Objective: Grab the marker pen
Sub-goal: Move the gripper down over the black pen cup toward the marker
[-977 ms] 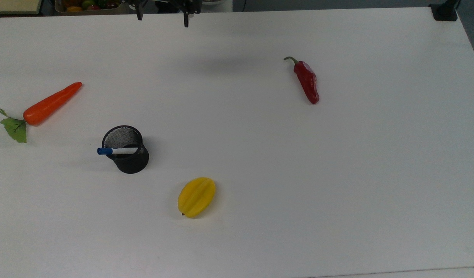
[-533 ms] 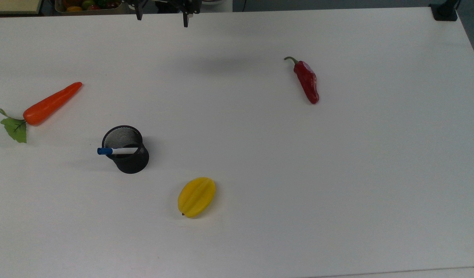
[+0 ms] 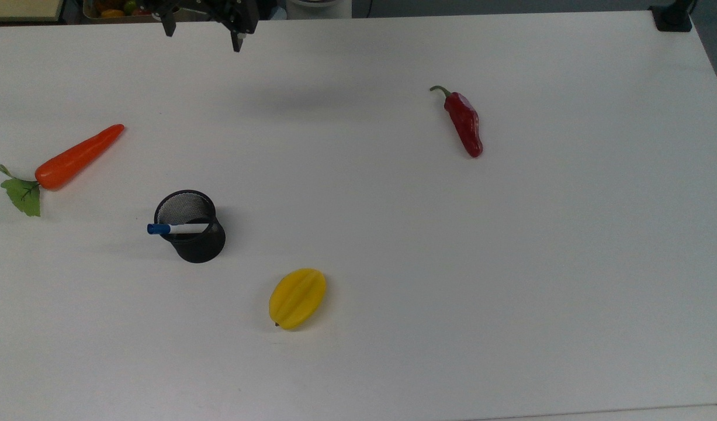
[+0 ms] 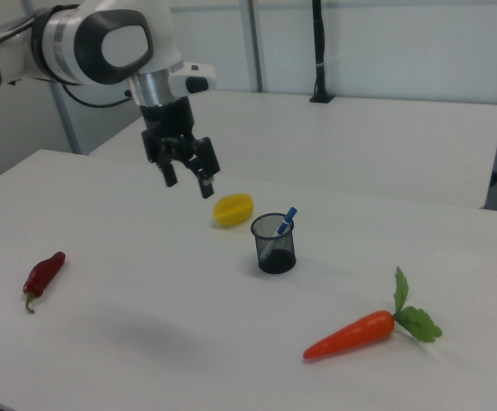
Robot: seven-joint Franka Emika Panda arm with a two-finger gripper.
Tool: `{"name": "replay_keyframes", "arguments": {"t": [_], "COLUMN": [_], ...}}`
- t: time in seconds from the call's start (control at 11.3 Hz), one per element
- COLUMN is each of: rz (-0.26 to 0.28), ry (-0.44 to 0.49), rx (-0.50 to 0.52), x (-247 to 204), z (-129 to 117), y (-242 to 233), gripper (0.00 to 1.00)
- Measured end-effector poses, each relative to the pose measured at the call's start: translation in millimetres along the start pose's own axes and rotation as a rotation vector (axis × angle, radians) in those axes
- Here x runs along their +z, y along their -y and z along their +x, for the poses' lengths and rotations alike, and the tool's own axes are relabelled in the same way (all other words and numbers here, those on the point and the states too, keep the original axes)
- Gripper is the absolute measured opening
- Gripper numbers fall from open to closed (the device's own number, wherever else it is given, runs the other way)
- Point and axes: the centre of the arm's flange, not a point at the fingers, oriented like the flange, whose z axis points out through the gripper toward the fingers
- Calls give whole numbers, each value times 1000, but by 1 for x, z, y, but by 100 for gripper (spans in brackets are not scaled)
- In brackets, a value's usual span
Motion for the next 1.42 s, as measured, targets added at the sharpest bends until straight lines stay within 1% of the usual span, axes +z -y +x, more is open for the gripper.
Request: {"name": "replay_keyframes", "arguments": {"t": [0.36, 0.44, 0.53, 0.8, 0.98, 1.07, 1.24, 1.42], "rz": [7, 13, 16, 6, -18, -29, -26, -17], "ry": [-136, -189, -222, -344, -382, -401, -437, -459], "rx": [59, 108, 143, 272, 324, 342, 356, 350], "x": [21, 31, 37, 66, 95, 114, 143, 165], "z": [34, 47, 56, 85, 100, 108, 119, 127], "y": [-24, -30, -31, -30, -27, -25, -19, -14], "gripper": [100, 100, 100, 100, 100, 97, 96, 94]}}
